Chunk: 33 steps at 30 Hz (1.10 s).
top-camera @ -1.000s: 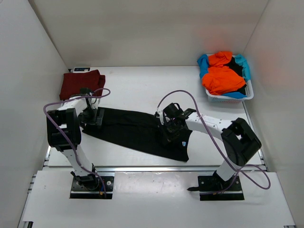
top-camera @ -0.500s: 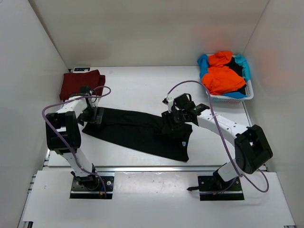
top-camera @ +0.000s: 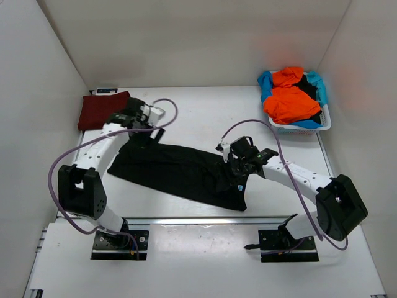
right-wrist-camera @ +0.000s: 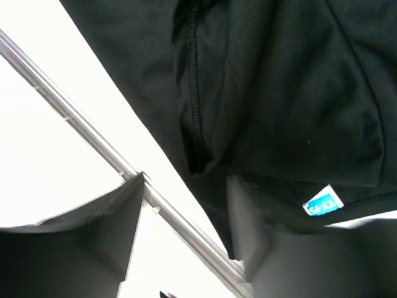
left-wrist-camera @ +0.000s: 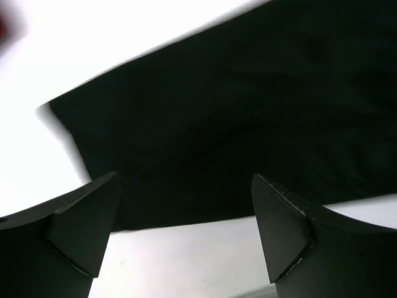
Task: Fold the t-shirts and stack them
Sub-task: Fold the other side of the tshirt into a rectangle
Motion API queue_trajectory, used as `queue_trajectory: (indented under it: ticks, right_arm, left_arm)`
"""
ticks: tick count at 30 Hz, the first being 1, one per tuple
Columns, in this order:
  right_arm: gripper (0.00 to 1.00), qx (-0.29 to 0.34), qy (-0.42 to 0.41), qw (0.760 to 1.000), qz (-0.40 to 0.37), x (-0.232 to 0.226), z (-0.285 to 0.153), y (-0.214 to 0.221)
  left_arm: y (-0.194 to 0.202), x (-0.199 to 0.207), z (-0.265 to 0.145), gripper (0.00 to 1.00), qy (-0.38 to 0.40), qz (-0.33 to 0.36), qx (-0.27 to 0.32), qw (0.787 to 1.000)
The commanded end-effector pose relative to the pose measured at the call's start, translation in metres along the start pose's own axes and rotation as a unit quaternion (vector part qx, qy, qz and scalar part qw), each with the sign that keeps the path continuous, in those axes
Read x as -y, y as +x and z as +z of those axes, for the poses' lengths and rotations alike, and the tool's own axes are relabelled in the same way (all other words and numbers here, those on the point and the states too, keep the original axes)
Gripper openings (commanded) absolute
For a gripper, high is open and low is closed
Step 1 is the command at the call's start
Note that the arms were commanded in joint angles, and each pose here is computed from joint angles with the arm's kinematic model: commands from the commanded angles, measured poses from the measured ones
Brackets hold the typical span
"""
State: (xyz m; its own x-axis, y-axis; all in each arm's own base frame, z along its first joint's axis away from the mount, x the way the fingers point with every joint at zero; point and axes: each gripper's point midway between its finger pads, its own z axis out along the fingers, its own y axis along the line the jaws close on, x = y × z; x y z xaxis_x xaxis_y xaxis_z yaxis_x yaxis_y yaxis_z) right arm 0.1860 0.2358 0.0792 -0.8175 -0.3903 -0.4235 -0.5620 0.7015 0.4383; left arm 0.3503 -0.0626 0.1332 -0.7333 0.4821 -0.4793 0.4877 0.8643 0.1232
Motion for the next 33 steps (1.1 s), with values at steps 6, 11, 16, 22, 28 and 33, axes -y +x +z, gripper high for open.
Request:
queue_trajectory:
  ticks: [6, 11, 16, 22, 28, 33]
  right_arm:
    - [0.60, 0.105, -0.017, 0.994, 0.034, -0.005, -0.025, -0.037]
    - [0.01, 0.124, 0.057, 0.982, 0.135, 0.045, -0.031, -0.025]
    - [0.42, 0.081, 0.101, 0.969, 0.213, 0.078, -0.023, -0.010]
    - [0.73, 0.066, 0.140, 0.948, 0.277, 0.113, -0.017, -0.013]
    - [0.57, 0.031, 0.156, 0.949, 0.271, 0.130, -0.006, -0.017]
    - [0.21, 0.011, 0.149, 0.952, 0.268, 0.134, 0.007, -0.027]
  left_arm:
    - [-0.001, 0.095, 0.003, 0.98, 0.134, 0.090, -0.016, 0.987]
    - [0.008, 0.034, 0.018, 0.98, 0.006, 0.006, -0.016, 1.000]
    - [0.061, -0.064, 0.028, 0.99, -0.125, -0.166, -0.084, 0.974]
    - [0.093, -0.104, 0.045, 0.99, -0.166, -0.220, -0.113, 0.955]
    - [0.112, -0.112, 0.065, 0.98, -0.169, -0.229, -0.169, 0.944]
    - [0.127, -0.104, 0.080, 0.93, -0.141, -0.219, -0.197, 0.945]
